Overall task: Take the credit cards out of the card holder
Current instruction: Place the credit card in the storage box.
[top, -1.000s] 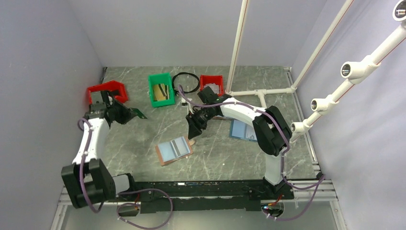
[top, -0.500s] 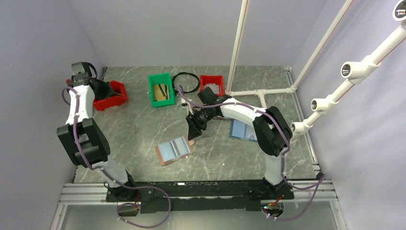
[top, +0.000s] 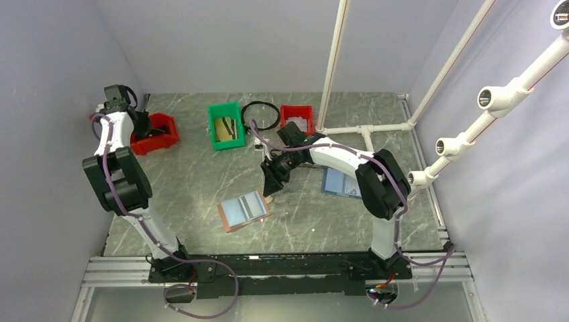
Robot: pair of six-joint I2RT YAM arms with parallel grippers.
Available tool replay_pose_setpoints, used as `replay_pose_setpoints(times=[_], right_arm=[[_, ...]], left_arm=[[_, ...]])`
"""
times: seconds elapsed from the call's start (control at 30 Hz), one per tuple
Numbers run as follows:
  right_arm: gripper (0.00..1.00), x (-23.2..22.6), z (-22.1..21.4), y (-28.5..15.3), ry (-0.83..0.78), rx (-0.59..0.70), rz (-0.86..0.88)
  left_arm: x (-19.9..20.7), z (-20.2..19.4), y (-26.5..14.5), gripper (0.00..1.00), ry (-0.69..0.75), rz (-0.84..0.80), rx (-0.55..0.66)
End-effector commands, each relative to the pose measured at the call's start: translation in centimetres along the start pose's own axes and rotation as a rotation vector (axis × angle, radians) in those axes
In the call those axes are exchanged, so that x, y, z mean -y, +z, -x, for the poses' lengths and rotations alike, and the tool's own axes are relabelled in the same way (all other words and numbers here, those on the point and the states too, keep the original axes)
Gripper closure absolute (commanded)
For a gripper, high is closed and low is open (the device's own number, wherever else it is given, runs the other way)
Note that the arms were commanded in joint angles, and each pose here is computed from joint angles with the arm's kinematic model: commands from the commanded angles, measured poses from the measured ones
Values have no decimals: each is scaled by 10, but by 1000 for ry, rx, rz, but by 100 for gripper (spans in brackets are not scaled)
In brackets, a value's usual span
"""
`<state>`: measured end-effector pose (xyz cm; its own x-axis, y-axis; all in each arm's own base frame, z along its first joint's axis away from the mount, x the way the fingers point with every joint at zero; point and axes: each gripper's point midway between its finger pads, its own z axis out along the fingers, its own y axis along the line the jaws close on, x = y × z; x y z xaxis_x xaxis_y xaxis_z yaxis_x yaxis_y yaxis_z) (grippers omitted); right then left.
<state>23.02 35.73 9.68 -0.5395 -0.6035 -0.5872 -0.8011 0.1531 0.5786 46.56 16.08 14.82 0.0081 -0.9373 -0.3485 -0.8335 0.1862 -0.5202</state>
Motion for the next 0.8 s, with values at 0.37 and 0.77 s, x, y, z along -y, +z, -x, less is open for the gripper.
replay_pose_setpoints(times=[0.37, 0.77], right_arm=[[52, -18, 14, -14, -81, 52, 16], [51, -28, 16, -13, -57, 73, 67]], left_arm=[[28, 40, 13, 69, -131, -45, 159], [47, 6, -109, 43, 246, -393, 54]])
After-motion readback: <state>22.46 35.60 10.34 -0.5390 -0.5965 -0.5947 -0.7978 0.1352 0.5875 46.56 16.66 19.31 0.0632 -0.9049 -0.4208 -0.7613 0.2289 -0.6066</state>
